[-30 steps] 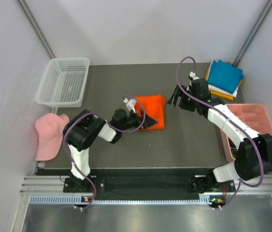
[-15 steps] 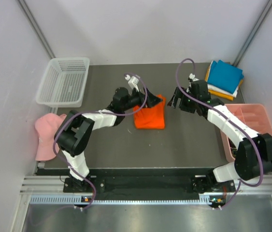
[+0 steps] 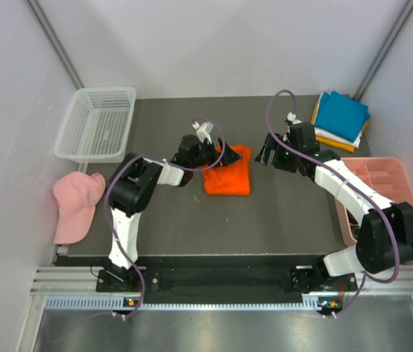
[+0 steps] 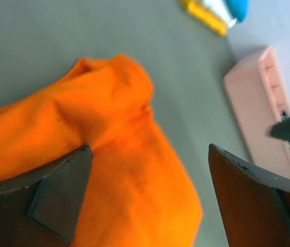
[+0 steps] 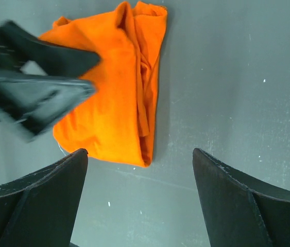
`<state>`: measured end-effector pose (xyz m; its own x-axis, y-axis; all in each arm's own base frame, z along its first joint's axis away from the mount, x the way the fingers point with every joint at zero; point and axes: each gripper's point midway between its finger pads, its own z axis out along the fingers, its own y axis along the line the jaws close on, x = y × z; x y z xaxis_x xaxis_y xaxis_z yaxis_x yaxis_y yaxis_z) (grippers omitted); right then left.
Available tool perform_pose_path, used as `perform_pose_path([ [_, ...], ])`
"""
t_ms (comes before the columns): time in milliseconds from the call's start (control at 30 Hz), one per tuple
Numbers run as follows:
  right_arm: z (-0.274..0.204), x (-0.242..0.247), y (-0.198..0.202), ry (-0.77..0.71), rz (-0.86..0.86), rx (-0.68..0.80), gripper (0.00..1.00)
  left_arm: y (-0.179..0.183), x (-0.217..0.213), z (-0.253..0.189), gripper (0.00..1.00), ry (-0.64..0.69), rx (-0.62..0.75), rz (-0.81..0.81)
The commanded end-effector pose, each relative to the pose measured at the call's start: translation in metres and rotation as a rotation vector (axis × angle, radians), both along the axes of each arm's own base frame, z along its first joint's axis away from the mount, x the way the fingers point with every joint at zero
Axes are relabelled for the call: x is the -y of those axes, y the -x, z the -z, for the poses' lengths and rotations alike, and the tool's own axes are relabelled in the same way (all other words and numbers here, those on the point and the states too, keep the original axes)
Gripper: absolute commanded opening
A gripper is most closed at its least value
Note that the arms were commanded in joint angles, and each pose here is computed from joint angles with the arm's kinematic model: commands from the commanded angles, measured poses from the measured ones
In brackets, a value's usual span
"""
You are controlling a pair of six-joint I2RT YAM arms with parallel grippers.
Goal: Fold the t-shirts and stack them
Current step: Smooth out wrinkles on the folded tshirt
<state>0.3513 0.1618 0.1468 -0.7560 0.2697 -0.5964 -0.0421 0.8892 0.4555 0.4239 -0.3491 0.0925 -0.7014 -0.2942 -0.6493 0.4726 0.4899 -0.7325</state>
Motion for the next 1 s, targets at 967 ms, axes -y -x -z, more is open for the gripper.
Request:
perform_pose_path([
  [967, -0.014, 0.022, 0.013, 0.064, 0.04, 0.058, 0.83, -0.028, 0.043, -0.06, 0.99, 0.145, 0.107, 0.119],
])
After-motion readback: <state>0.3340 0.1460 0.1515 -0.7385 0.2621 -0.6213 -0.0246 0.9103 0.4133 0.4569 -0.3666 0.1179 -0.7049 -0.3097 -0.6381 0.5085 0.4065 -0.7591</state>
